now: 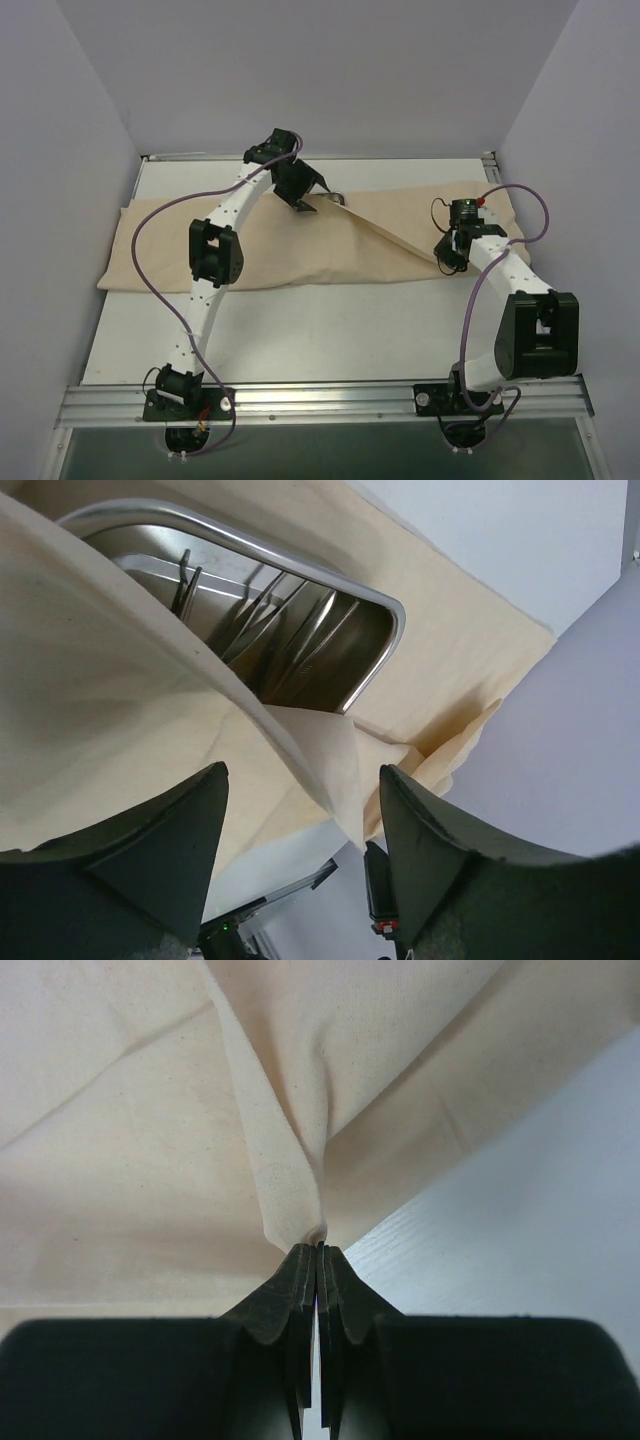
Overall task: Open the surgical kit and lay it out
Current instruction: Open the surgical kit at the center of the board.
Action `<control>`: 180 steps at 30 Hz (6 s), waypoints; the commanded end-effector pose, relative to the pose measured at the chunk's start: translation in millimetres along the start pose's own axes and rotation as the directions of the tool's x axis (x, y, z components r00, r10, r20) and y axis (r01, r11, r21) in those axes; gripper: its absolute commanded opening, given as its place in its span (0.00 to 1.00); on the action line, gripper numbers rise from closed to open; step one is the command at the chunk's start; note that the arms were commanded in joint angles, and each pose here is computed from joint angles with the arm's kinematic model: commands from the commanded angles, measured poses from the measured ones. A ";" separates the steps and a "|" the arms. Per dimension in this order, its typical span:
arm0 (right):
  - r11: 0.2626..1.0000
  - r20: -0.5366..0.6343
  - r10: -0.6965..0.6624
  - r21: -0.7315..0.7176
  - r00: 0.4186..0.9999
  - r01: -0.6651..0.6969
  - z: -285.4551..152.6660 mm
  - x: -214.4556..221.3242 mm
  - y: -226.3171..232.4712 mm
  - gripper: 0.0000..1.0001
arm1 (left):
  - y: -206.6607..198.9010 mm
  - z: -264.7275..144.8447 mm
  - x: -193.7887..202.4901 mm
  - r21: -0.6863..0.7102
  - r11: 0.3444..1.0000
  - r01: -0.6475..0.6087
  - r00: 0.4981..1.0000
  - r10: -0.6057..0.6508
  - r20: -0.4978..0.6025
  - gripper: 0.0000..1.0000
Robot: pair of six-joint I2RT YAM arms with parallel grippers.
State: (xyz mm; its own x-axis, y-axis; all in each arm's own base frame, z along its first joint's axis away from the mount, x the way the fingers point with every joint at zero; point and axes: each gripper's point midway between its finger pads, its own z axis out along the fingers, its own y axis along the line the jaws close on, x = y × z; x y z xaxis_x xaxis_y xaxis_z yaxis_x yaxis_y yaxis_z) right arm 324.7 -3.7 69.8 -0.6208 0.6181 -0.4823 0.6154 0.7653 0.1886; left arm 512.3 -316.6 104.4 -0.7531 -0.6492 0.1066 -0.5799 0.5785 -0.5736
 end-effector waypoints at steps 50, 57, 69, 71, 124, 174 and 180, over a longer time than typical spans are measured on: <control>0.980 -0.050 -0.098 0.171 0.994 0.105 -54.8 -39.2 -34.2 0.11 | 208.1 -160.0 223.3 -0.039 0.706 -0.707 0.701 0.693 -0.169 0.47; 0.996 0.051 -0.091 0.031 0.995 0.089 -30.5 -111.7 47.8 0.38 | 122.1 -192.5 124.7 -0.159 0.695 -0.701 0.684 0.719 0.128 0.55; 0.983 -0.024 -0.128 0.126 0.991 0.130 67.3 -126.8 71.5 0.61 | 125.2 -187.3 72.4 -0.104 0.759 -0.642 0.747 0.651 0.138 0.52; 0.979 -0.033 -0.137 0.148 0.990 0.140 78.4 -124.9 67.8 0.64 | 141.9 -193.3 43.3 -0.185 0.803 -0.566 0.781 0.595 0.190 0.58; 0.960 -0.134 -0.163 0.207 0.977 0.189 212.2 -144.0 16.9 0.79 | 205.5 -72.9 -268.1 -0.194 0.974 -0.116 0.965 0.156 0.209 0.64; 0.943 -0.192 -0.241 0.183 0.951 0.276 103.0 -44.0 66.7 0.41 | 123.1 -182.4 -61.6 -0.231 0.811 -0.537 0.797 0.578 0.176 0.75; 0.942 -0.186 -0.244 0.189 0.952 0.278 101.9 -43.8 63.9 0.15 | 127.5 -177.0 -58.1 -0.230 0.808 -0.542 0.801 0.580 0.152 0.75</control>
State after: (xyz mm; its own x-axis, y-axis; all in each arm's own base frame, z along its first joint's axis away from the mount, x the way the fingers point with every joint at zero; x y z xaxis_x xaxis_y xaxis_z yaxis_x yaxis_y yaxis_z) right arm 450.4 7.6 12.6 -0.8352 0.4268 -0.3468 0.4803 0.8733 -0.0817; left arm 423.0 -114.3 149.2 -0.9099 -0.2754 -0.3103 -0.1797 0.9357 -0.3037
